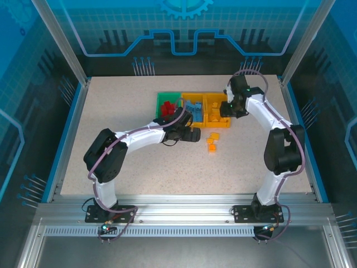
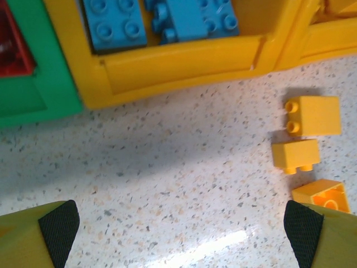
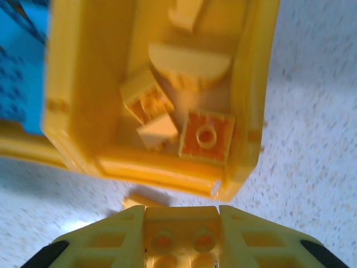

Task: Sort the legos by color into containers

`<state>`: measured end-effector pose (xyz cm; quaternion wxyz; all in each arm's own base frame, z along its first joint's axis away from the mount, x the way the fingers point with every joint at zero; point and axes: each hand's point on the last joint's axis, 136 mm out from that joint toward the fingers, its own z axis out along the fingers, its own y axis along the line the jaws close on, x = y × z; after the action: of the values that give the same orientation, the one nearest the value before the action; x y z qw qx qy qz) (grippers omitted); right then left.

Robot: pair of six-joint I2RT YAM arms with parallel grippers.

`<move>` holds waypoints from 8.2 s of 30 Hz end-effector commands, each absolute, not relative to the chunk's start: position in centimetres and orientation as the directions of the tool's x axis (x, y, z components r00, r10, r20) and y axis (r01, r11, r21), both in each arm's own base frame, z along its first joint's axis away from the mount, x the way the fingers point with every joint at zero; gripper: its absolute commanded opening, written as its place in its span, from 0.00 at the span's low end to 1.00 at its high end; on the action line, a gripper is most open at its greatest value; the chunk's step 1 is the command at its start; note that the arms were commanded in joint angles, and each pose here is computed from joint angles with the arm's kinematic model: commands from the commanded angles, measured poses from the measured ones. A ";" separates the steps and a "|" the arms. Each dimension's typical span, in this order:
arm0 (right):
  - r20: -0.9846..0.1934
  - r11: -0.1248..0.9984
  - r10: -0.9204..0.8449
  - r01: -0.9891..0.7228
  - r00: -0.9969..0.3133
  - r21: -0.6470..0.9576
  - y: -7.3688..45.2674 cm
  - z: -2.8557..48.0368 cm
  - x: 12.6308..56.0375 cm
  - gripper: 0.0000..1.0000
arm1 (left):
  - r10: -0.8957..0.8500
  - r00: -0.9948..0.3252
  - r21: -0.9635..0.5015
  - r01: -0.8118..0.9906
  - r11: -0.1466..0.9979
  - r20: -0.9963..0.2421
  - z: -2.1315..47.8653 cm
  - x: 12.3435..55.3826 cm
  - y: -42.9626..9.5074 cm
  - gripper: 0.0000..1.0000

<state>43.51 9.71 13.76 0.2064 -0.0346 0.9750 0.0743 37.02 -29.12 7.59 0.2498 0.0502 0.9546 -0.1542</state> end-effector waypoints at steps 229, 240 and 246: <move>-0.278 0.995 0.064 0.082 -0.958 -0.053 14.1 1.5 35.9 0.45 | -0.234 -0.836 -0.277 -0.103 0.955 -0.496 7.1 30.2 -17.0 0.99; -0.400 0.999 0.014 0.000 -0.916 0.035 16.1 8.4 34.7 0.41 | -0.237 -0.835 -0.281 -0.103 0.954 -0.497 7.2 30.2 -17.1 0.99; -0.472 0.993 0.032 -0.025 -0.881 0.113 17.9 12.6 38.5 0.42 | -0.236 -0.835 -0.280 -0.103 0.954 -0.497 7.2 30.1 -17.0 0.99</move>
<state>36.70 17.03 10.67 0.2290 0.0083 0.9726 0.0388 30.36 -17.40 6.83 0.2620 -0.0842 0.9532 -0.1252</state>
